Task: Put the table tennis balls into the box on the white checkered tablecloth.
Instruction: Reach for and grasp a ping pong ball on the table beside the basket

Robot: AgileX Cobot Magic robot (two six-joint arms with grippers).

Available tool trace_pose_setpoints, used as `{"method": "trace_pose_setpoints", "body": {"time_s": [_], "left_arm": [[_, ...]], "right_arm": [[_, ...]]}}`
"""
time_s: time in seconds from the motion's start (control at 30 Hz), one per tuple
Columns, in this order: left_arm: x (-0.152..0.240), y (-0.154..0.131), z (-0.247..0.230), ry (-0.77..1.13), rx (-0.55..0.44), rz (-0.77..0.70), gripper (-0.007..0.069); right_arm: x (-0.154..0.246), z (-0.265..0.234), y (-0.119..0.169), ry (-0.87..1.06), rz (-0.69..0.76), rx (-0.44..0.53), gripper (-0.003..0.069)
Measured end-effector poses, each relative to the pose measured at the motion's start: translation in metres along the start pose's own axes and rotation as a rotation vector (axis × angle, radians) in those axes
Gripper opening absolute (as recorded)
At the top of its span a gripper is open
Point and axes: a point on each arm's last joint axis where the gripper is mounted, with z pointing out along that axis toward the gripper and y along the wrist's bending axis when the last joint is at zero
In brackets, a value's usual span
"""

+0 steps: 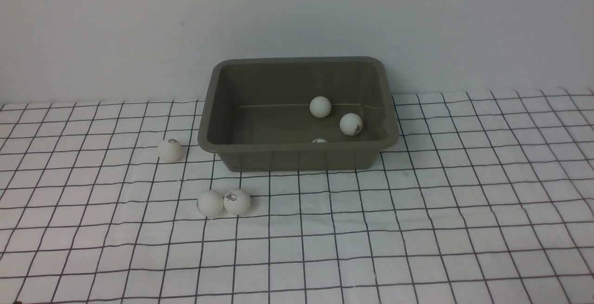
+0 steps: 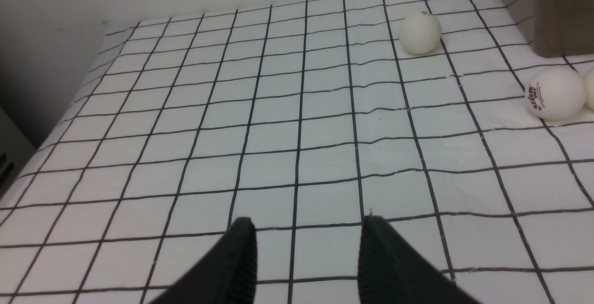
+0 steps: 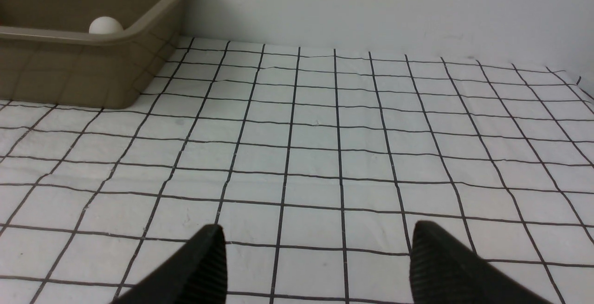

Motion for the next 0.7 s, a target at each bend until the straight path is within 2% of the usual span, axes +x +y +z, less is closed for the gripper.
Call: {"method": "trace_pose_setpoints", "body": {"time_s": [0.53,0.6,0.7], "left_arm": [[-0.001,0.0,0.0,-0.011,-0.002,0.004,0.0279],[-0.007,0.0,0.0,-0.085,0.0,-0.024,0.0279],[-0.024,0.001,-0.003,-0.288,0.013,-0.172,0.0279]], "right_arm": [[0.0,0.0,0.0,0.0,0.0,0.0,0.0482],[0.0,0.0,0.0,-0.001,0.0,0.0,0.0482],[0.0,0.0,0.0,-0.001,0.0,0.0,0.0482]]}}
